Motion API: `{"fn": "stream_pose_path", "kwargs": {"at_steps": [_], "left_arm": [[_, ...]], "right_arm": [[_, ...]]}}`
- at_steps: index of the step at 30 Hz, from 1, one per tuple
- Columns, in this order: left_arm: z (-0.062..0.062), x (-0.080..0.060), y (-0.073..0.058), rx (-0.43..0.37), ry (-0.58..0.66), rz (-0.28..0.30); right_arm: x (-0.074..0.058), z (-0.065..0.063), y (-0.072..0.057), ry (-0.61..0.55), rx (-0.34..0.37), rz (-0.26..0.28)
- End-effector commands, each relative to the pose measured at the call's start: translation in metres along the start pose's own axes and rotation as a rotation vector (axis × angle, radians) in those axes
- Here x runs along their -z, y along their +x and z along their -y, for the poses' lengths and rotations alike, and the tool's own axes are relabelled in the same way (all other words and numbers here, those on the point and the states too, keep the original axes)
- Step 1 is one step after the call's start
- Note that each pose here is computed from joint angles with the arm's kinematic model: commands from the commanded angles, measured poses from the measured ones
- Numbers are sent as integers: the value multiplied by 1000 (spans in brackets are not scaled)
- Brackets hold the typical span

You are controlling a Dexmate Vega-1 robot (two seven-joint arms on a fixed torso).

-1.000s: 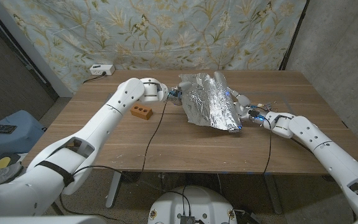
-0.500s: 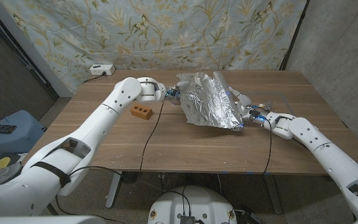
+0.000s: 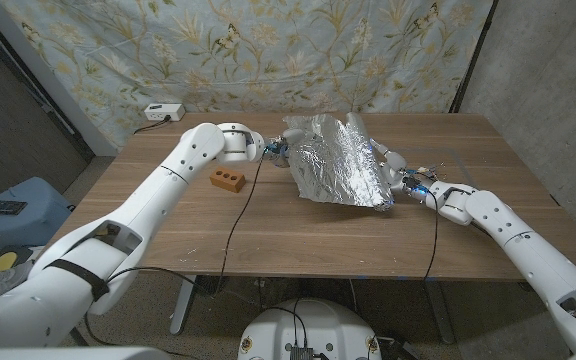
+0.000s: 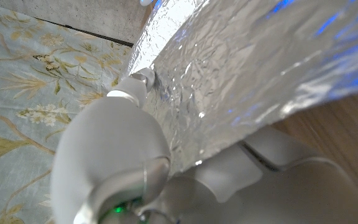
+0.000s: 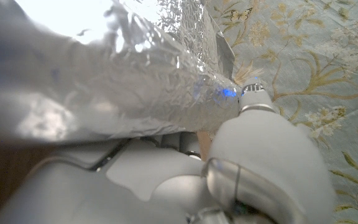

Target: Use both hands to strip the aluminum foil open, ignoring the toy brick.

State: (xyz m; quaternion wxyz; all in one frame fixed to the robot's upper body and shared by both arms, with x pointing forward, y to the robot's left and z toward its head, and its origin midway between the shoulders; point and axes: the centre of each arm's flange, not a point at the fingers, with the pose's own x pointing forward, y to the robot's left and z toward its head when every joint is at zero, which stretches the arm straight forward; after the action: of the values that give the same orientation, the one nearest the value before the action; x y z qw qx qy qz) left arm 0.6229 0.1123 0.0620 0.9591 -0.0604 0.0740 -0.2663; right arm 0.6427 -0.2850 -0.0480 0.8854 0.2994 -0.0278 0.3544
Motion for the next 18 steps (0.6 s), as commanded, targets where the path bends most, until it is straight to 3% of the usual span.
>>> {"fn": "stream_pose_path", "kwargs": {"at_steps": [1, 18], "left_arm": [[1, -9, -4, -4, 30, 10], [-3, -18, -15, -6, 33, 33]], "right_arm": [[1, 4, 1, 16, -19, 34], [-2, 6, 5, 22, -20, 51]]}}
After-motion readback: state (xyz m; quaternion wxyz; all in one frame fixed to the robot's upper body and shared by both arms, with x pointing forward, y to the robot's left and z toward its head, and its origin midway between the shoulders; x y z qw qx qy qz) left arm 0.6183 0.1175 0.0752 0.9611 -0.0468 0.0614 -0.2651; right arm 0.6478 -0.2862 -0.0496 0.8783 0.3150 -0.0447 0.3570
